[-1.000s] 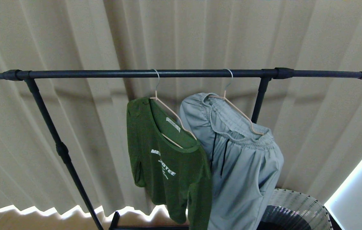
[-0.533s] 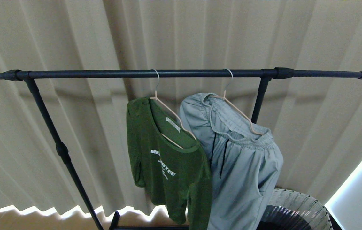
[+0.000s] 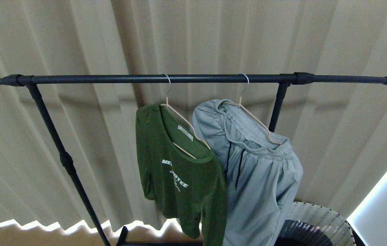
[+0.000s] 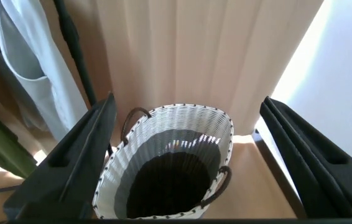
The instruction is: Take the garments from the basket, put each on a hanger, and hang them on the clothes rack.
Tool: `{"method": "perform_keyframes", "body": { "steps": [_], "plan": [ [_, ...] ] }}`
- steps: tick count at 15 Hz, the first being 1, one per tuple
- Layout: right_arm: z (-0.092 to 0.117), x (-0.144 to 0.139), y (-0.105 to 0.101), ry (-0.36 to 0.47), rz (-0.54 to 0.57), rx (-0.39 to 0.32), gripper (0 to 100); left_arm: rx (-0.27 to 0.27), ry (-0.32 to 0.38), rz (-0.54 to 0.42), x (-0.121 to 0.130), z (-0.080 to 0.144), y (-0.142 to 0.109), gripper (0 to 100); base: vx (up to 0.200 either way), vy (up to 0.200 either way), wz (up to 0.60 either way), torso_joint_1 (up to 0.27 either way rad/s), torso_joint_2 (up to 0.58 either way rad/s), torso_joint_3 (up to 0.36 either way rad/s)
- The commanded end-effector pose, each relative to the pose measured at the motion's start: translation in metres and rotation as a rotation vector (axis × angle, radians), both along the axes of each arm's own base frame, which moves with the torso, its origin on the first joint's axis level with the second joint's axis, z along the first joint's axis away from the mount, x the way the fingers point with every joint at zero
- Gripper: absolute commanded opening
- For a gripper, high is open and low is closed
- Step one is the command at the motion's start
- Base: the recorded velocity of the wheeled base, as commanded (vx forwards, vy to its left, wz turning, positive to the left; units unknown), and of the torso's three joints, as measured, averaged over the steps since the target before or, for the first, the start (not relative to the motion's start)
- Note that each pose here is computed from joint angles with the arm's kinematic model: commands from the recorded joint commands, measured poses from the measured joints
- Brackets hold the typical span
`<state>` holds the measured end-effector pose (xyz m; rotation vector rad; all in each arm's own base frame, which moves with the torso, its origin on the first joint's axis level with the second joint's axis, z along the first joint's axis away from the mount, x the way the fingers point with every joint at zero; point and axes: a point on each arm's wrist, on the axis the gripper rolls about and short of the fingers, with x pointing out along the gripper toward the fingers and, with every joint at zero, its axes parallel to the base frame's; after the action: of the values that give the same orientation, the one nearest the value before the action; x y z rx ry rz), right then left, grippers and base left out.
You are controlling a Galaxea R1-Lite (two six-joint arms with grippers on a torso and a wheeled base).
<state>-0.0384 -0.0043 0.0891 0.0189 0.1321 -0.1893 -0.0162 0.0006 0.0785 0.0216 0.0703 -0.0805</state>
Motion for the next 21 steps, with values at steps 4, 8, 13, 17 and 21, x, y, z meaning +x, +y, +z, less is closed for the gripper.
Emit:
{"method": "perform_keyframes", "body": {
  "steps": [4,8,13,17,21],
  "plan": [
    [-0.008,0.010,0.003,-0.069,0.154,-0.015,100,-0.010,-0.002,0.144,0.000,0.000,0.003,100,0.000,0.000,0.00,0.000,0.00,0.000],
    [-0.009,0.011,0.003,-0.087,0.151,-0.018,100,-0.007,-0.064,0.201,-0.005,-0.001,0.003,100,0.000,0.000,0.00,0.000,0.00,0.000],
    [-0.013,0.014,0.003,-0.102,0.154,-0.021,100,-0.065,-0.076,0.208,-0.007,-0.002,0.002,100,0.000,0.000,0.00,0.000,0.00,0.000],
    [-0.013,0.014,0.003,-0.108,0.120,0.023,100,-0.059,-0.076,0.209,-0.007,-0.002,0.002,100,0.000,0.000,0.00,0.000,0.00,0.000],
    [-0.013,0.014,0.003,-0.110,0.120,0.027,100,-0.059,-0.076,0.208,-0.007,-0.002,0.002,100,0.000,0.000,0.00,0.000,0.00,0.000]
  ]
}}
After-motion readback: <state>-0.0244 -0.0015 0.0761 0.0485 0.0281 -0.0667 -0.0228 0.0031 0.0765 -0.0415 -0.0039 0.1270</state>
